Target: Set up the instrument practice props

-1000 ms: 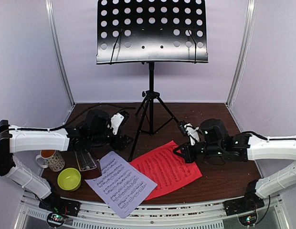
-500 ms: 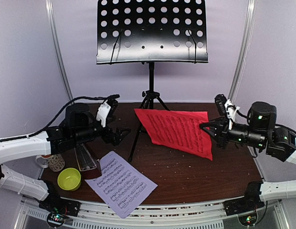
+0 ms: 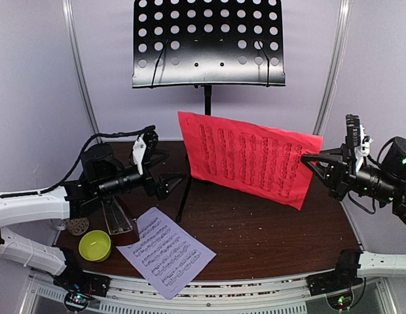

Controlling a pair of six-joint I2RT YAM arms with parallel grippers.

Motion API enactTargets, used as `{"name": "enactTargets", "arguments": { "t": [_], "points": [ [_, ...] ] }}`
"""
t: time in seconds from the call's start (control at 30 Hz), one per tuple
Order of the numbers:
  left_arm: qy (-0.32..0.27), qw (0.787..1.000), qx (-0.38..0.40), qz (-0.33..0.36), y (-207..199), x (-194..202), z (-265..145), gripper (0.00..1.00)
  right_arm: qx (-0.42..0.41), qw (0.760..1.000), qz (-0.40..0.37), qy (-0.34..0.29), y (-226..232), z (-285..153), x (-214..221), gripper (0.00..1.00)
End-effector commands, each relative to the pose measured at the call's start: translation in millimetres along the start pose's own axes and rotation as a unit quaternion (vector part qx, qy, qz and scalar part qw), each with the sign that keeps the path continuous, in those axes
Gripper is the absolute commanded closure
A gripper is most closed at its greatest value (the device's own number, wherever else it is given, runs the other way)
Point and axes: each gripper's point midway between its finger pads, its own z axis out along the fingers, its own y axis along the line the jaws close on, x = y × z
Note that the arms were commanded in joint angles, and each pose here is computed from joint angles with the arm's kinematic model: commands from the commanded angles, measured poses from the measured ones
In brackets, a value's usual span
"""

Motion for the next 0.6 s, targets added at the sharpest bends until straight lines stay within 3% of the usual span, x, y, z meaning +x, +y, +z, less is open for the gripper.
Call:
{"name": "enactTargets", "arguments": {
  "t": [0.0,0.2,0.3,0.47,0.57],
  "points": [
    [-0.101,0.993,0.057,0.013,-21.7,-51.3,-0.6,0.04,-0.041,0.998,0.011,-0.048,14.5,-7.0,-26.0,1.0],
    [-0.152,0.979,0.133,0.012,-54.7,-76.5,-4.7,0.29,-0.052,0.996,0.019,-0.075,17.8,-7.9,-32.9,1.0],
    [-0.162,0.975,0.154,0.011,-63.7,-83.2,-6.9,0.49,-0.058,0.995,0.022,-0.083,19.6,-8.4,-34.5,1.0],
    [-0.183,0.97,0.157,0.012,-65.8,-96.9,-19.8,0.96,-0.038,0.996,0.022,-0.082,13.0,-10.0,-27.8,1.0],
    [-0.172,0.975,0.141,0.009,-61.2,-100.1,-24.0,1.0,-0.015,0.997,0.022,-0.078,5.1,-10.5,-18.3,1.0]
  ]
}}
